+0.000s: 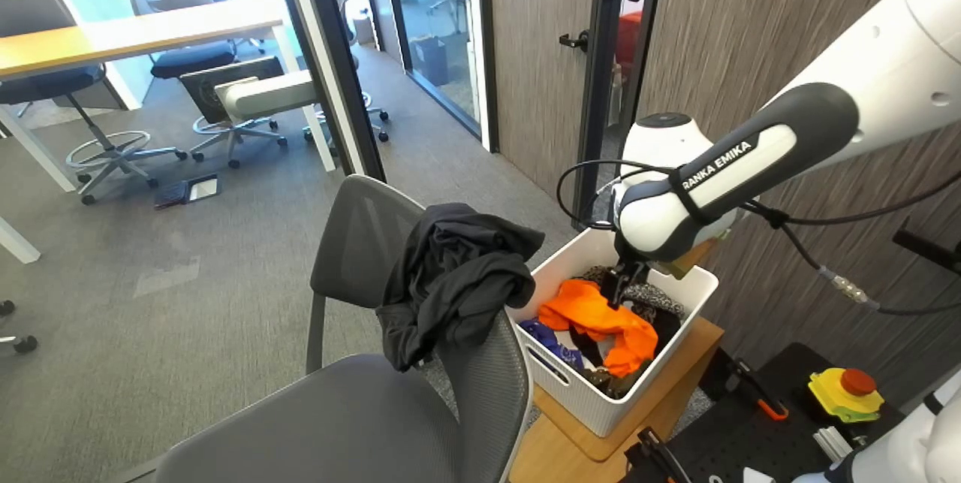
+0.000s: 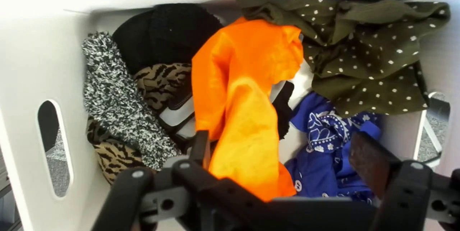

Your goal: Put the orange shirt on the backrest of the chair

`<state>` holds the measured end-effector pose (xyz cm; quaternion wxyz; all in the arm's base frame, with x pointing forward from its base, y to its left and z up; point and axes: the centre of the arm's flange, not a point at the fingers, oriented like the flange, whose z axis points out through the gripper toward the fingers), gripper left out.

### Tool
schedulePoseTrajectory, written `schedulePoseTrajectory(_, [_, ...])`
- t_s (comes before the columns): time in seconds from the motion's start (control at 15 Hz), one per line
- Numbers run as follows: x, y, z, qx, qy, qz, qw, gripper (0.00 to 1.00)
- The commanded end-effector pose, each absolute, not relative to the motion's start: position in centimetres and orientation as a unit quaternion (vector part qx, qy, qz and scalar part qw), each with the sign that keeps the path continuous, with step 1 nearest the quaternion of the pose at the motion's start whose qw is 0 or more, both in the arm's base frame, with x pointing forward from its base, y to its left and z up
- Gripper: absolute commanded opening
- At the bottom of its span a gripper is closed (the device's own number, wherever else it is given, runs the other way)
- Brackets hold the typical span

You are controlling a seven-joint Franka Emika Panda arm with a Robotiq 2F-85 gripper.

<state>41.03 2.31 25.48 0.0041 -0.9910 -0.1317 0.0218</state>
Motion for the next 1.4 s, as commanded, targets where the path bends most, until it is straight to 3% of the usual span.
schedulePoseTrajectory(0.0, [43.3,1.3,22.3,-0.988,-0.153,0.026,0.016,1.00])
schedulePoseTrajectory(1.07, [44.5,0.3,14.2,-0.976,-0.202,0.077,0.021,1.00])
schedulePoseTrajectory(1.13, [44.5,0.3,14.0,-0.976,-0.203,0.076,0.023,0.75])
schedulePoseTrajectory(1.2, [44.6,0.3,13.9,-0.976,-0.204,0.075,0.022,0.74])
schedulePoseTrajectory(1.33, [44.7,0.2,13.9,-0.976,-0.204,0.074,0.023,0.58])
